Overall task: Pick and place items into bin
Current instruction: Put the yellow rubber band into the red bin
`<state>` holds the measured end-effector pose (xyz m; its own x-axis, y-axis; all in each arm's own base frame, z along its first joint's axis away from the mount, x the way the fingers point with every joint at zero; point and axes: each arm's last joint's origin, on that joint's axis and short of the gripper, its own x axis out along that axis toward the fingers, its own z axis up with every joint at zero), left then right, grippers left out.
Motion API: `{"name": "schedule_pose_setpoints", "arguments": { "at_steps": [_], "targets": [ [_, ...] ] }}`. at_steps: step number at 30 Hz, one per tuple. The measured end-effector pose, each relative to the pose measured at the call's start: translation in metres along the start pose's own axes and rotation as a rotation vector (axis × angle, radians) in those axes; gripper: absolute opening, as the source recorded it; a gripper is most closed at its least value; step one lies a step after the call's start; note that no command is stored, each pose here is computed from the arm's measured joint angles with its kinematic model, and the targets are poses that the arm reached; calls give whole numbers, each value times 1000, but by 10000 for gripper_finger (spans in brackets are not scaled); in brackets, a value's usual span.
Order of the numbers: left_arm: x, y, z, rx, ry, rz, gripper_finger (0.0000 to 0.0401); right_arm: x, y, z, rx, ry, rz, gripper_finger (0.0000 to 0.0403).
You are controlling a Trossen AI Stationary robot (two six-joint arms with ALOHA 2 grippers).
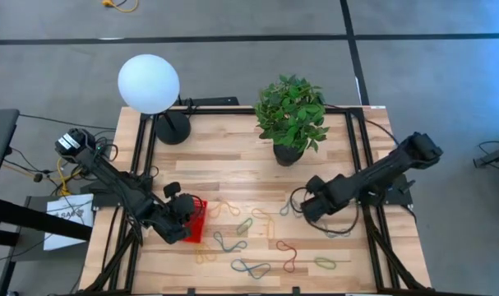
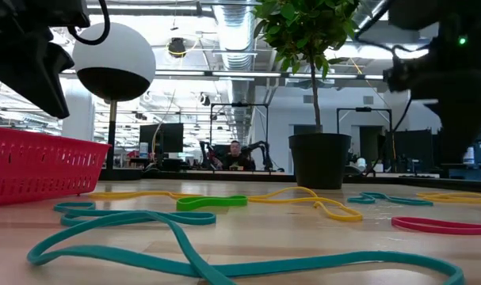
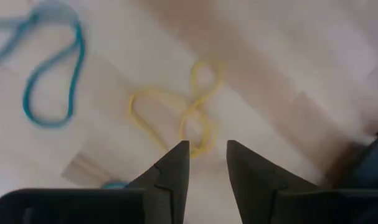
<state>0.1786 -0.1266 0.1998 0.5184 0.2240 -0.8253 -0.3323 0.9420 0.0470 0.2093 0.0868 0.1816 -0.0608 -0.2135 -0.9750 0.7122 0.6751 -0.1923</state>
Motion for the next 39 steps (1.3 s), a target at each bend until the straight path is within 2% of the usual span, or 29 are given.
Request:
{"name": "schedule_pose_setpoints", "arguments": {
  "at_steps": [12,20,25,32,39],
  "targets": [
    [0,0,0,-2,-4,0,87,31,6,24,-74,104,-81,102],
    [0,0,0,-3,-5,0,87,37,9,37,-145,108,6,101],
    [0,0,0,-11,-6,0,87,39,3,39,-140,133,-26,101],
    [0,0,0,-33,-6,0,87,63,-8,26,-117,189,0,101],
    [0,0,0,-31,-7,1,87,60,-7,27,-124,170,37,101]
  ]
}}
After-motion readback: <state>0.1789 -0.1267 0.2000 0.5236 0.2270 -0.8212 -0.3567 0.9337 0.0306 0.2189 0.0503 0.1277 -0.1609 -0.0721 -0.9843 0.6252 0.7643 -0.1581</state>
